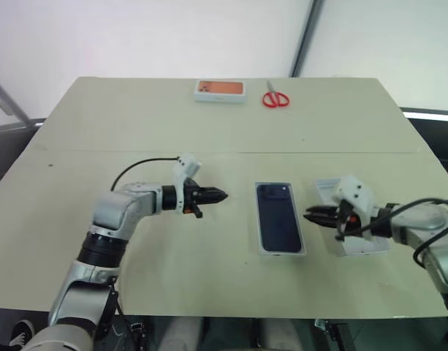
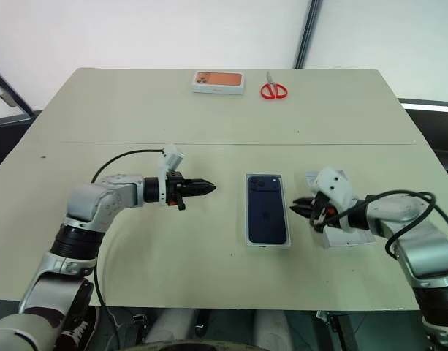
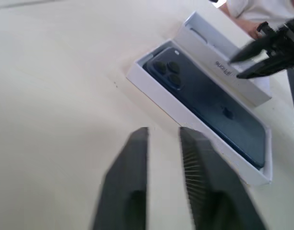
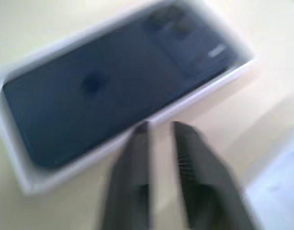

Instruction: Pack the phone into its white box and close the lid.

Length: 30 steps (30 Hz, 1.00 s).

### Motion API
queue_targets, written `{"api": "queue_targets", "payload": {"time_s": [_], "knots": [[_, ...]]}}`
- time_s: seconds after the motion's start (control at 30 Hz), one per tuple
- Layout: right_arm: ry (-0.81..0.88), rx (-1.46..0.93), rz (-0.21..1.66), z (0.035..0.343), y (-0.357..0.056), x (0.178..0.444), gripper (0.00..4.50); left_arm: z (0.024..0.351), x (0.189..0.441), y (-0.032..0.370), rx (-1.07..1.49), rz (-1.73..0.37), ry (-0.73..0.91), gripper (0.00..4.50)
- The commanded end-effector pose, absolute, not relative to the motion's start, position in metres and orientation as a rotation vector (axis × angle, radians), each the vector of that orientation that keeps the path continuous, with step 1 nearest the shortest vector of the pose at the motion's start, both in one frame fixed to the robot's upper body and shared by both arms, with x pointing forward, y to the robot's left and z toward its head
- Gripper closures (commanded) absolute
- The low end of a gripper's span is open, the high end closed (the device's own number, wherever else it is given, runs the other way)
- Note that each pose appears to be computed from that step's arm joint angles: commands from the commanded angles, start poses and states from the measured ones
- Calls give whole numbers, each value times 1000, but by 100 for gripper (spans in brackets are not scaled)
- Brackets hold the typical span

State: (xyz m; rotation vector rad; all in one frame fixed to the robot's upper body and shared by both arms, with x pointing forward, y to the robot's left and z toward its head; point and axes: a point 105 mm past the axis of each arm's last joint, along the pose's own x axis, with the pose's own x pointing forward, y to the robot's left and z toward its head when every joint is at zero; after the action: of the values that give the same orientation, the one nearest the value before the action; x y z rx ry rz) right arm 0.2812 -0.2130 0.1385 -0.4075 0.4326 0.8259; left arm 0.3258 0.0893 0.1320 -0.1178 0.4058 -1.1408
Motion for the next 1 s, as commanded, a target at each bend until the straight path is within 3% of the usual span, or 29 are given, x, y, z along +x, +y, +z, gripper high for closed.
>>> {"api": "queue_targets", "payload": {"time_s": [0.03, 0.13, 0.57, 1.0], "knots": [[435, -431, 742, 152, -221, 283, 156, 149, 318, 100, -73, -1184, 286, 163], [467, -442, 649, 152, -230, 285, 4, 149, 311, 112, -68, -1201, 255, 7], [625, -332, 345, 140, -238, 269, 1, 150, 296, 138, 129, -1245, 62, 2], [684, -274, 307, 127, -217, 258, 1, 140, 278, 132, 72, -1353, 63, 2]]}}
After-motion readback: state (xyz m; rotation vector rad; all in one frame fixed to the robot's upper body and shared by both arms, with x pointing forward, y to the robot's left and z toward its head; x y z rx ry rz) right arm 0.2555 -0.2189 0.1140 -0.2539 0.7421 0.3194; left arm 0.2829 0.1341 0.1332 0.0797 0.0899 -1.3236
